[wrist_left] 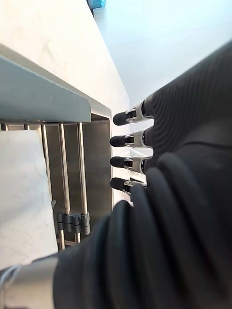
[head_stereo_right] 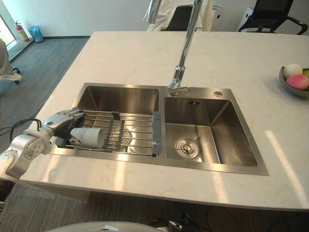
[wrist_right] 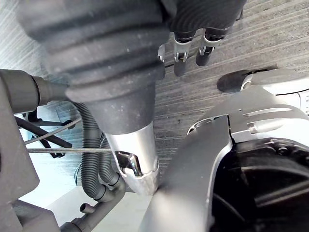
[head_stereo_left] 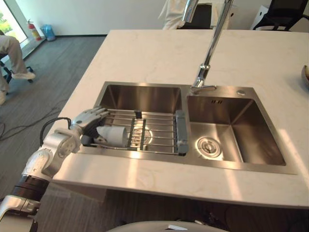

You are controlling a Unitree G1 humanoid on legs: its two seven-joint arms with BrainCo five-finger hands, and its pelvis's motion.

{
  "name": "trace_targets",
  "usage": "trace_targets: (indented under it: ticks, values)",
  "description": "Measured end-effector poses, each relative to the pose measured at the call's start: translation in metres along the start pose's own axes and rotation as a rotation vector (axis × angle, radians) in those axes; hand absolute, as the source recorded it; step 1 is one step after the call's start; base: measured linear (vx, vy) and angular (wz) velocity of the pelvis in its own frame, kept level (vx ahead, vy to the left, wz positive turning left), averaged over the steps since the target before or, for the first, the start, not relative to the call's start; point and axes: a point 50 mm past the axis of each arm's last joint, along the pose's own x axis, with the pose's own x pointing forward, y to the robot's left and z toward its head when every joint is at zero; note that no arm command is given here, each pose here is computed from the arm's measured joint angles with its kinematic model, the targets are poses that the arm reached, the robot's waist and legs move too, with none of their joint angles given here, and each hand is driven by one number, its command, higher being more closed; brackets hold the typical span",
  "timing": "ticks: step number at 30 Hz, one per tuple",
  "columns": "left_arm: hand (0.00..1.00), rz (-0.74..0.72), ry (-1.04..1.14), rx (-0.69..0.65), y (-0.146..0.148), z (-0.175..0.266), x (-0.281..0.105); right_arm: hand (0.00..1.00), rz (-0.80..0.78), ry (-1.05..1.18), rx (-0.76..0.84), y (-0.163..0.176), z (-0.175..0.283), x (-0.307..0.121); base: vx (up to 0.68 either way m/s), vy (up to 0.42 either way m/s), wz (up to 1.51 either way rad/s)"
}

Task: Walk over to the sink, pick up the cup, carry it to the dishwasher, place the cup inside the dishwasher, then close the dishwasher door

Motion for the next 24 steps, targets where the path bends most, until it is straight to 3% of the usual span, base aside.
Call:
trace_targets:
  ticks: [5,24]
  values:
    - [0.00,0.027,0.002,0.005,-0.010,0.009,0.002,0.00,0.012,-0.001,-0.017,0.003,0.001,0.001,0.00,0.000,0.00]
    - [0.00,-0.109,0.122,0.064,-0.052,-0.005,0.003,0.00,0.016,-0.009,-0.050,0.007,0.006,0.004,-0.01,-0.005,-0.04]
